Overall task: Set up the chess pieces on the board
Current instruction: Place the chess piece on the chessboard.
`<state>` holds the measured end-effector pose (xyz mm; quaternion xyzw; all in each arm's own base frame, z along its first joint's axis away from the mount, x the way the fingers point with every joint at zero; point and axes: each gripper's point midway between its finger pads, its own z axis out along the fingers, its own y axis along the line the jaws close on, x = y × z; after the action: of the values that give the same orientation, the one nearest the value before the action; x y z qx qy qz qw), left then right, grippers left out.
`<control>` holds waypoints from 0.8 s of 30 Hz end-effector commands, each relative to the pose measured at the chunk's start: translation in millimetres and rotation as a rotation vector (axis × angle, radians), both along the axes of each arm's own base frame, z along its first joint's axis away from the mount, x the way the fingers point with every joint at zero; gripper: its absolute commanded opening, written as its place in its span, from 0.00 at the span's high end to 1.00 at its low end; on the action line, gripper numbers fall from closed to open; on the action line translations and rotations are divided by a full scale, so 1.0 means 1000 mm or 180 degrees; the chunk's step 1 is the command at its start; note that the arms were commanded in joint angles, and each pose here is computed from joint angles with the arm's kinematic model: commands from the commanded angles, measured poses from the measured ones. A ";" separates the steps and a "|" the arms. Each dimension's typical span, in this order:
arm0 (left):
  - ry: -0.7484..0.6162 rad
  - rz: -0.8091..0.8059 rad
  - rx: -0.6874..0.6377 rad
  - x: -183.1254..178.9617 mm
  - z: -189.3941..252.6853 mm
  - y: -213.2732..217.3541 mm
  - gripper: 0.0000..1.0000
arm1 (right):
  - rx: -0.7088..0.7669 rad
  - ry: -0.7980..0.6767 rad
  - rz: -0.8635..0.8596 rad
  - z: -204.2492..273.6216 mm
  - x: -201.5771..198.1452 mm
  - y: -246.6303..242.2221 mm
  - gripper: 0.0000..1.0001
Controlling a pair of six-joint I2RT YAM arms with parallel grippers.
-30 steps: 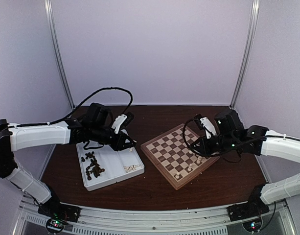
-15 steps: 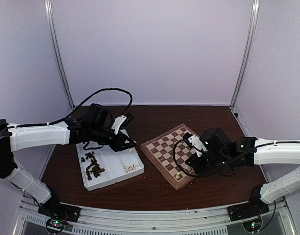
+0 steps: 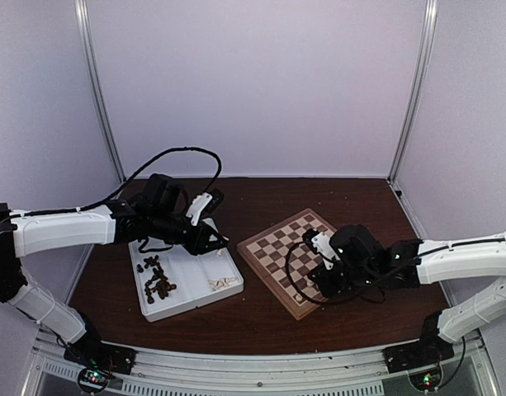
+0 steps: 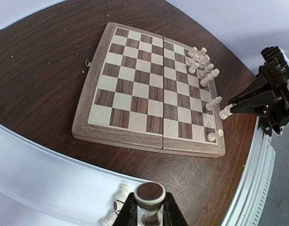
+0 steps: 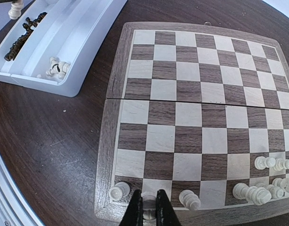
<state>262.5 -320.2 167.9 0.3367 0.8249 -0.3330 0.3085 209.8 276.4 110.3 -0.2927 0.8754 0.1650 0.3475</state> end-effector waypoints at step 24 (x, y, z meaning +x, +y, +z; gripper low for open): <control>-0.0033 0.0018 -0.0041 0.001 0.006 0.003 1.00 | -0.0208 -0.0079 -0.0045 -0.038 0.002 0.000 0.99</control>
<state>262.4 -320.0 167.6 0.3365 0.8254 -0.3327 0.3079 208.6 277.6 73.5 -0.3011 0.8809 0.1409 0.3369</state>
